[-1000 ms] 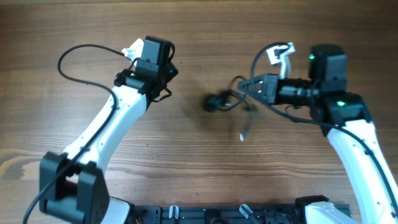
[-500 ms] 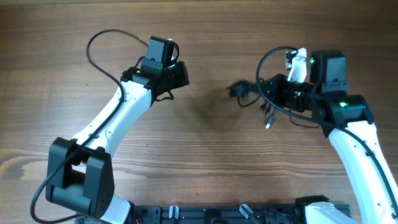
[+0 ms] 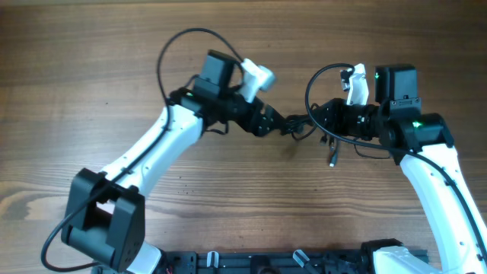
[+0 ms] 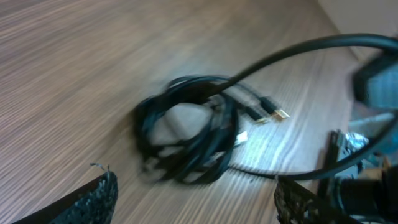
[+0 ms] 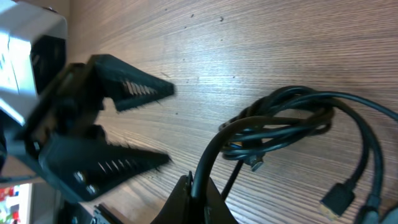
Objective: Untangle cables
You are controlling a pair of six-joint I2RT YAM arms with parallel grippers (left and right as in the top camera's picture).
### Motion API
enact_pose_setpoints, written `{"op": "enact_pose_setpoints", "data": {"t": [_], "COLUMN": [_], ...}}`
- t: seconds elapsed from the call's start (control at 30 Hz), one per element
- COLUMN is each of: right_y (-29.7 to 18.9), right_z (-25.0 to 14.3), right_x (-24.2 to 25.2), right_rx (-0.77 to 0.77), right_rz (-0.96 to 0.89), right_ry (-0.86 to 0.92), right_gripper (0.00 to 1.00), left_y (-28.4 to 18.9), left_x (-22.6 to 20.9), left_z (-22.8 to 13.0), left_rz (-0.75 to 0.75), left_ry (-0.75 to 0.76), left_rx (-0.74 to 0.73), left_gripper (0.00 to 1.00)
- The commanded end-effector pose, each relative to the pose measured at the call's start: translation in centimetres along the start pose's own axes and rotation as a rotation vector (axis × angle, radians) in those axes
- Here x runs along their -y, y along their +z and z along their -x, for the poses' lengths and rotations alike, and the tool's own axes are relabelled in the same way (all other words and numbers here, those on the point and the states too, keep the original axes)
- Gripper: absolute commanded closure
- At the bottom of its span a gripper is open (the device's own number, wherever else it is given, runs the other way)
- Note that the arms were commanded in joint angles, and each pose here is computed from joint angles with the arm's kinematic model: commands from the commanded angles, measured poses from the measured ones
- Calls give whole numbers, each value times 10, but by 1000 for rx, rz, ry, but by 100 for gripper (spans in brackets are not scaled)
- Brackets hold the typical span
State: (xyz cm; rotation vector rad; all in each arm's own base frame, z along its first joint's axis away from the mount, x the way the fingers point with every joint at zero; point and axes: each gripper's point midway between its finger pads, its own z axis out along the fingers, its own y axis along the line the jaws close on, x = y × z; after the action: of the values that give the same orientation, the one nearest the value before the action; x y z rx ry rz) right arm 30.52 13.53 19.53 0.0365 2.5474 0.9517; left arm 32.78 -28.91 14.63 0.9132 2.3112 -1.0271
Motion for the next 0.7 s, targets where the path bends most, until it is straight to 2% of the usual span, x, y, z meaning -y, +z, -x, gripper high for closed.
{"op": "enact_pose_setpoints", "data": {"t": [0.0,0.5,0.67], "right_y": [-3,-3,-3], "right_z": [4,4,4], "right_x": [-14,-18,-18], "right_rx": [0,-1,-2], "right_rz": [57,81,84], "right_ry": [-42,-45,-39], "right_gripper": [96,96,96], "left_y": [19,63,81], "left_x": [9,3,6], "left_z": [-1,-23,-35], "left_rz": [-33,-101,-113], "left_ry": [102,83,89], "left_rx": [-9,-64,-99], "left_gripper": [22,26,34]}}
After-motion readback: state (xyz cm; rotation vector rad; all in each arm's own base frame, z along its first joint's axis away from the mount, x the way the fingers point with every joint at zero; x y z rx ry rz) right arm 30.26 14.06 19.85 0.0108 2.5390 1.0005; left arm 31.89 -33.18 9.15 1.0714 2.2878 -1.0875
